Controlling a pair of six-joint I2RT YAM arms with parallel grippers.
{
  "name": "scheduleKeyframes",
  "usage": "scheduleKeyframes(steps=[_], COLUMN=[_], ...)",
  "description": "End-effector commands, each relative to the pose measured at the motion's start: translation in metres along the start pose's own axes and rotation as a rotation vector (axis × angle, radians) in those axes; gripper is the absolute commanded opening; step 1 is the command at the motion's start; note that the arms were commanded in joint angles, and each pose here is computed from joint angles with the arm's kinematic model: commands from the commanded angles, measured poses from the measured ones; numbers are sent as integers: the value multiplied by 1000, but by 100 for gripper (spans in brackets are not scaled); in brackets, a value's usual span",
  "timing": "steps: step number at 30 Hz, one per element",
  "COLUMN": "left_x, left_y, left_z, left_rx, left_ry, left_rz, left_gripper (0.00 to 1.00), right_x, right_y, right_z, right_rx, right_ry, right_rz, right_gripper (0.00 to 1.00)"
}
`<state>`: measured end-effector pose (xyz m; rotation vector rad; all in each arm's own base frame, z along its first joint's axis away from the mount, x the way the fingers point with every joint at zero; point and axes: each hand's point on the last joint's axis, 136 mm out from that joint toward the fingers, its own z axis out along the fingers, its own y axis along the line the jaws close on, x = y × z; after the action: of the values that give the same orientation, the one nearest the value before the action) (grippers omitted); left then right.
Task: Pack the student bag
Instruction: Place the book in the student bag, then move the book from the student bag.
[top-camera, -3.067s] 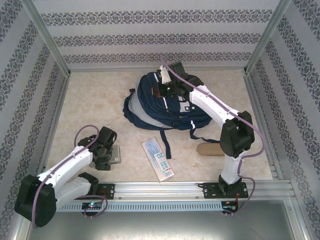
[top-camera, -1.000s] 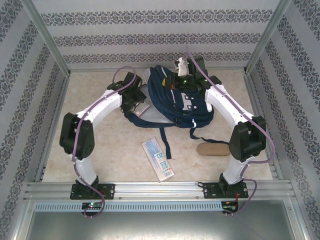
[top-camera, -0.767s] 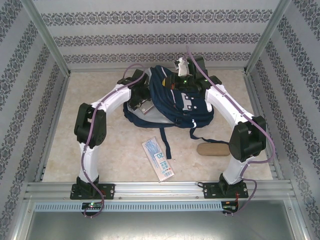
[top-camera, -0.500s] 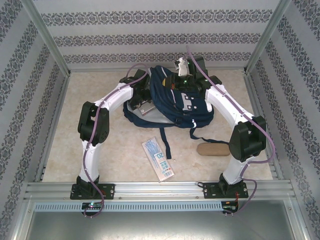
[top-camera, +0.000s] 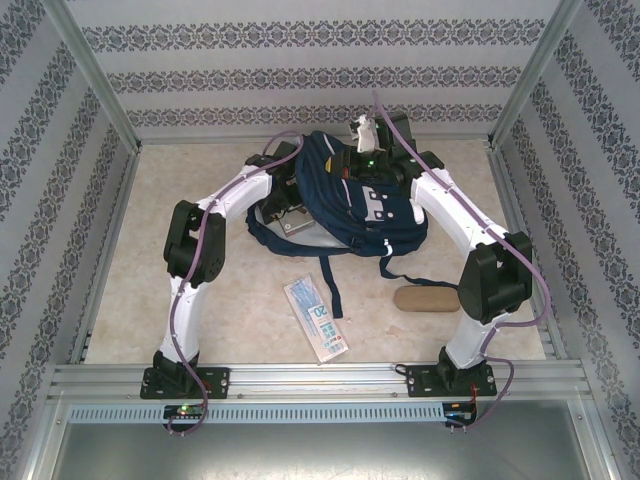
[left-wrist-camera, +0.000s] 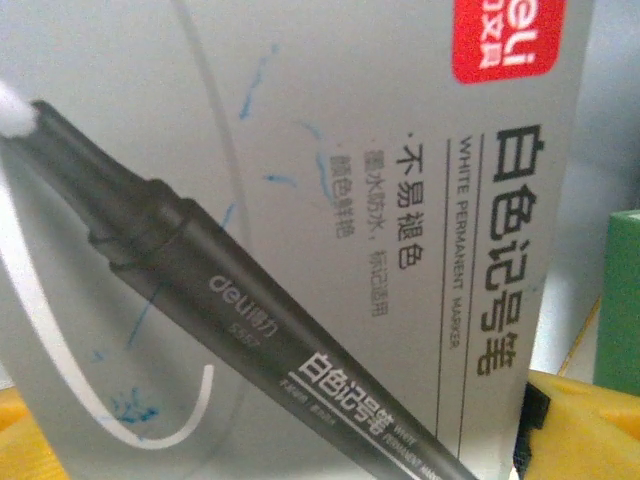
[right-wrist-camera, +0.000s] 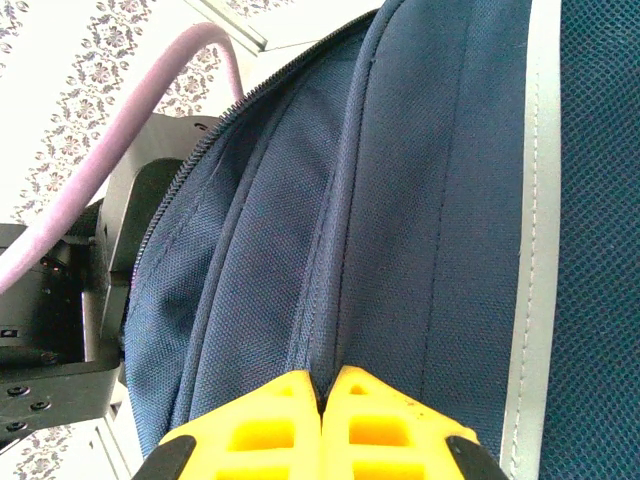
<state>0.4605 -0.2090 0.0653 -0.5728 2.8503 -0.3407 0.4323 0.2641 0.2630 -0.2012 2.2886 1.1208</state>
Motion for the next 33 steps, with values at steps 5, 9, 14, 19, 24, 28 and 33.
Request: scheduleKeyframes(steps=[5, 9, 14, 19, 24, 28, 33], left_x=[5, 1, 0, -5, -18, -25, -30], left_y=[-8, -3, 7, 22, 34, 26, 18], left_z=[-32, -43, -44, -46, -37, -25, -6], left_rx=[9, 28, 52, 52, 32, 49, 49], left_ry=[-10, -35, -31, -63, -87, -80, -44], left_rz=[50, 25, -10, -63, -87, -72, -63], left_gripper=[100, 100, 93, 74, 64, 55, 45], right_x=[-21, -20, -20, -19, -19, -19, -17], right_y=[32, 32, 32, 32, 33, 34, 34], right_z=[-23, -23, -24, -24, -24, -25, -25], right_rx=[-81, -82, -82, -83, -84, -84, -84], right_ry=[-80, -79, -78, -76, -77, -77, -73], right_rz=[-77, -73, -75, -73, -75, -77, -75], right_gripper=[0, 1, 1, 1, 1, 1, 1])
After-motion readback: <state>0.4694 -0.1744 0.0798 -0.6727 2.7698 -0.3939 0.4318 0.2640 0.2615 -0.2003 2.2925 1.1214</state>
